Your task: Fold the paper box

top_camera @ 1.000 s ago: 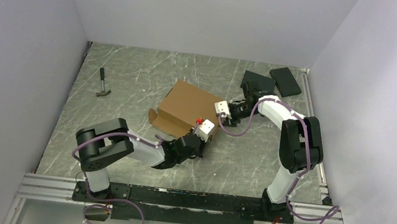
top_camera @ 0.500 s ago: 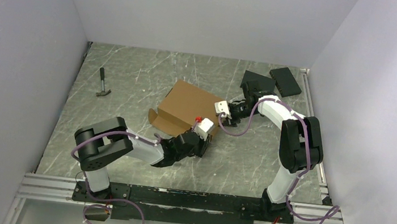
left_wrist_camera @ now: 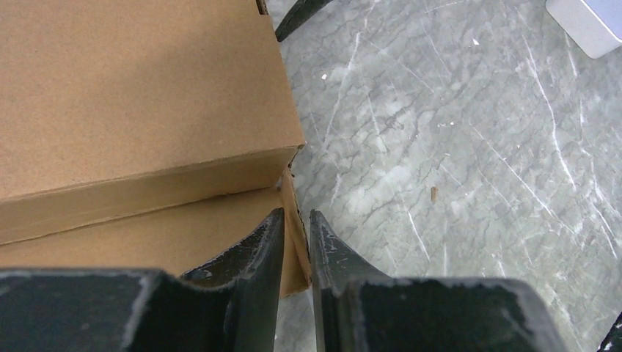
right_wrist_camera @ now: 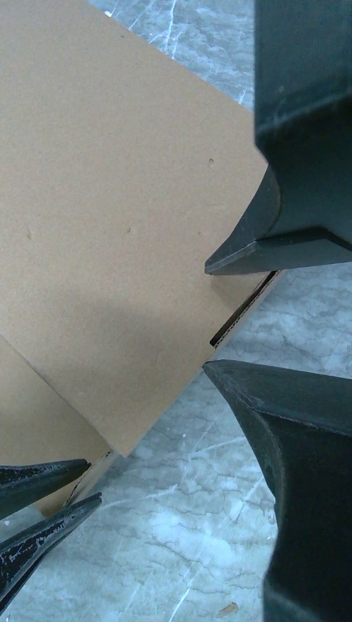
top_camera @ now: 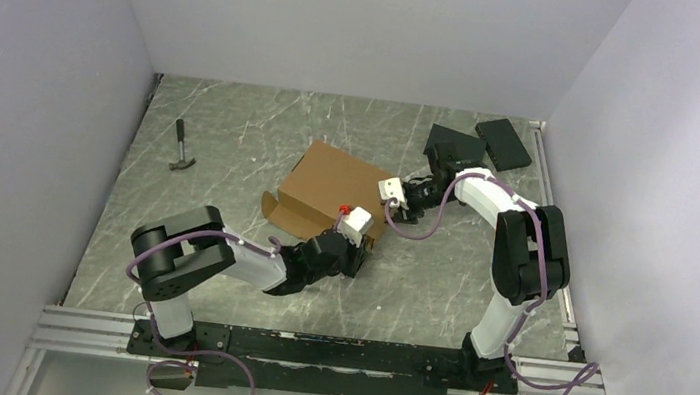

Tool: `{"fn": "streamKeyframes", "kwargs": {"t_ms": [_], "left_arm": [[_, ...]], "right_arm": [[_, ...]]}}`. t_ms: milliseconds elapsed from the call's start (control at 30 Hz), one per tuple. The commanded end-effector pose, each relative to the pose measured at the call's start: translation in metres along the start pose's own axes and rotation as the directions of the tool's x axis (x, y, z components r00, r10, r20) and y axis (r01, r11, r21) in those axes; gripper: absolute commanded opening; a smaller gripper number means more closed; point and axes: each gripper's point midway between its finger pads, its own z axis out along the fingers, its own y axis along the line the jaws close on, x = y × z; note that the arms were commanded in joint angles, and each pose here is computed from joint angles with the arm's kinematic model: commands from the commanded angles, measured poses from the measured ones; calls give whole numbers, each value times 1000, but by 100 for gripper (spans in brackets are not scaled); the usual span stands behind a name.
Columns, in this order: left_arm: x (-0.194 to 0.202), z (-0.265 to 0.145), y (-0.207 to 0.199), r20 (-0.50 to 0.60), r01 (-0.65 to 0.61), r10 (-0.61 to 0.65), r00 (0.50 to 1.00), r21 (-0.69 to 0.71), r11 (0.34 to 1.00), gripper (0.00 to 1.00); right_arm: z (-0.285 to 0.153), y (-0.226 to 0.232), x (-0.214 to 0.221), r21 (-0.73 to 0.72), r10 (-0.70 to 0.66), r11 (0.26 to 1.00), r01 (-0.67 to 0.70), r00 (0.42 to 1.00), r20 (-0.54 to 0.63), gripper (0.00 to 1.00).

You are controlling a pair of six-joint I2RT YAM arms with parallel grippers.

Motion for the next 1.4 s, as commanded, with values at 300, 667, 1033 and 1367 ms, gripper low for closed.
{"fn": "streamKeyframes", "kwargs": {"t_ms": [300,667,1033,1367], "left_arm": [[-6,5,-5,2,11,-11,1000,14,1000,11],[-22,6,-6,-49,-71,69,996,-21,997,4],[-36,3,-1,-91,-30,25,996,-61,998,0],[-45,5,-7,-92,-14,11,996,-29,999,0]], "right_arm": [[7,18,3,-66,80,995,-80,997,-4,48],[8,18,3,-66,82,994,-82,997,-4,48],[7,18,3,-67,81,994,-81,997,-5,48],[8,18,4,-68,81,994,-81,997,-5,48]]}}
